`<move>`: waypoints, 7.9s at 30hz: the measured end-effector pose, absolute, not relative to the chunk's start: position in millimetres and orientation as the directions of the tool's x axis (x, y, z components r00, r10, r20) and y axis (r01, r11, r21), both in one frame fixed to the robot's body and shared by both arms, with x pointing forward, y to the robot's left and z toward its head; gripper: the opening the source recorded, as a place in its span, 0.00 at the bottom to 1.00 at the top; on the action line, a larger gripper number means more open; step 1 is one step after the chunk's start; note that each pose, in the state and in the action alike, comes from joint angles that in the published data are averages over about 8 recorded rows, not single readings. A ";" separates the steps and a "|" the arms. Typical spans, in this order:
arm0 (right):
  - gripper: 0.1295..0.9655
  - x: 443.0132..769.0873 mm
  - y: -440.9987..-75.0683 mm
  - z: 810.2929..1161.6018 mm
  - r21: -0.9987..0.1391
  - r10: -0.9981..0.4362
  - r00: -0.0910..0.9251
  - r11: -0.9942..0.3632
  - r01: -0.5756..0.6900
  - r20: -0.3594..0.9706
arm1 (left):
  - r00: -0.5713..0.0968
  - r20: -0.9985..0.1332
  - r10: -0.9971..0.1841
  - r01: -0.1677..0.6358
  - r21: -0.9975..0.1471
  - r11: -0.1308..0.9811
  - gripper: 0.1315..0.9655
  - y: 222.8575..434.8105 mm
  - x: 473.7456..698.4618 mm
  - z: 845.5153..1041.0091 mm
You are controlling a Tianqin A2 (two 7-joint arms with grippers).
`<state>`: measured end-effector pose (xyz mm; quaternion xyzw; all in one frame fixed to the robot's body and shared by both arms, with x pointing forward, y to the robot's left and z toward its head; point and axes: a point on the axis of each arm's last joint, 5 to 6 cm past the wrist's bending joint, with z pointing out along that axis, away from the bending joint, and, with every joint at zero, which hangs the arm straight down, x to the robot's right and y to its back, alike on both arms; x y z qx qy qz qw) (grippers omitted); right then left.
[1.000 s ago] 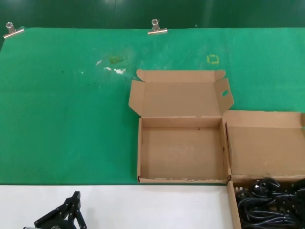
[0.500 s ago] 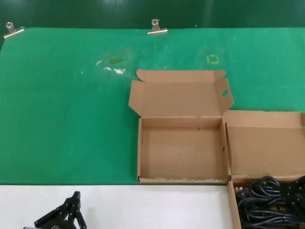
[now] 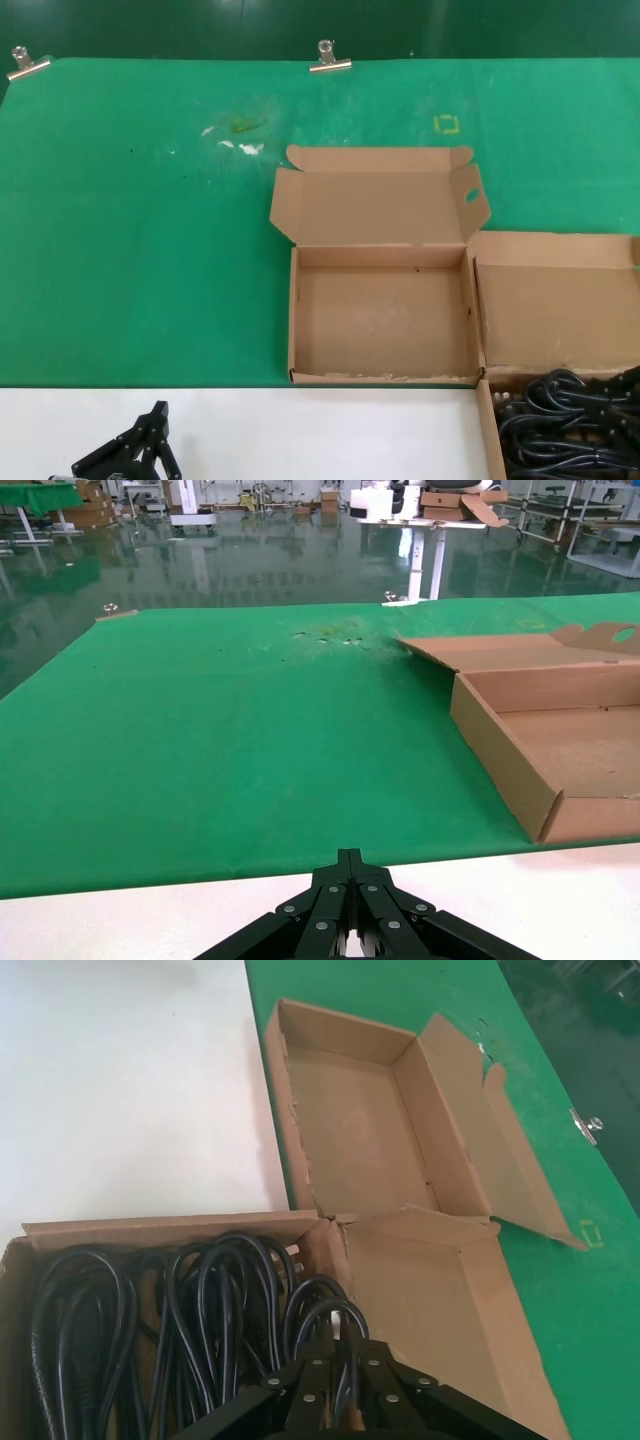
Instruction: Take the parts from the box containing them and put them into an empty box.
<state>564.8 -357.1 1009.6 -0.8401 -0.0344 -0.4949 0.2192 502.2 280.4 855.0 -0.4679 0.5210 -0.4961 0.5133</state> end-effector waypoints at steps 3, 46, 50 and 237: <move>0.05 567.3 -355.6 1006.6 -0.328 -0.152 0.507 -0.902 0.279 0.848 | -0.035 -0.071 -0.997 0.022 -0.997 0.070 0.02 280.4 502.2 855.0; 0.85 602.6 -341.3 989.8 -0.343 -0.153 0.546 -0.901 0.266 0.824 | -0.035 -0.071 -0.997 0.022 -0.997 0.070 0.02 280.4 502.2 855.0; 0.83 603.0 -341.3 990.5 -0.345 -0.154 0.548 -0.901 0.264 0.822 | -0.035 -0.071 -0.997 0.022 -0.997 0.070 0.02 280.4 502.2 855.0; 1.00 553.2 -263.3 897.7 -0.932 -0.912 0.214 -0.315 0.181 0.350 | -0.035 -0.071 -0.997 0.022 -0.997 0.070 0.94 280.4 502.2 855.0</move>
